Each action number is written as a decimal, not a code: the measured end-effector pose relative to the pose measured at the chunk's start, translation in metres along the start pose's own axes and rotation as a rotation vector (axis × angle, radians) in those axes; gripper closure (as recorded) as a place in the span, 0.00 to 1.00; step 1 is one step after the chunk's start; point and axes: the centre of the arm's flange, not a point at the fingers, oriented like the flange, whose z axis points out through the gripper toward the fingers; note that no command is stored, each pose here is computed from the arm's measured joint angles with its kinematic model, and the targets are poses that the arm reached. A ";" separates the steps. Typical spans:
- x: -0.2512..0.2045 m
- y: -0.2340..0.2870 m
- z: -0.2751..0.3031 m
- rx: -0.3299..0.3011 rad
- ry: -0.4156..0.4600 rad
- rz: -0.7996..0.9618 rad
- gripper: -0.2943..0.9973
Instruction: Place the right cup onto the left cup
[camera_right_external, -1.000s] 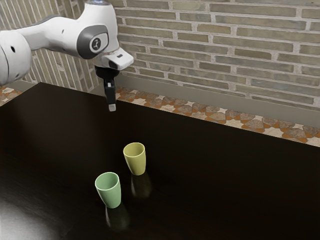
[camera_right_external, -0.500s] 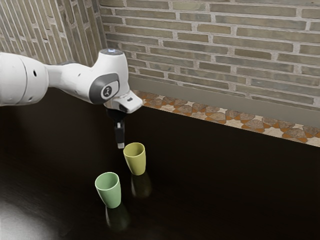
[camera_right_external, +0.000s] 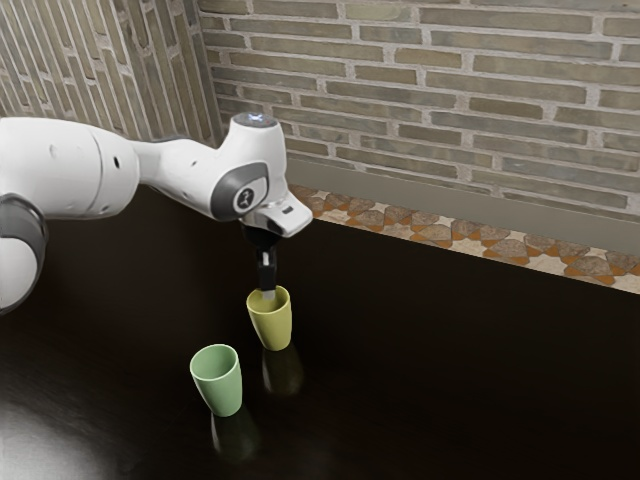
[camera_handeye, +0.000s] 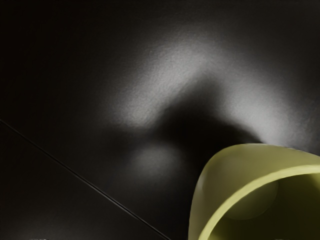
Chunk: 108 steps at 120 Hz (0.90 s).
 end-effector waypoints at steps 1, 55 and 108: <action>0.000 0.000 0.000 0.000 0.000 0.000 0.35; 0.004 0.007 0.012 -0.050 0.028 -0.067 0.77; -0.006 0.016 -0.020 -0.030 0.056 -0.106 0.83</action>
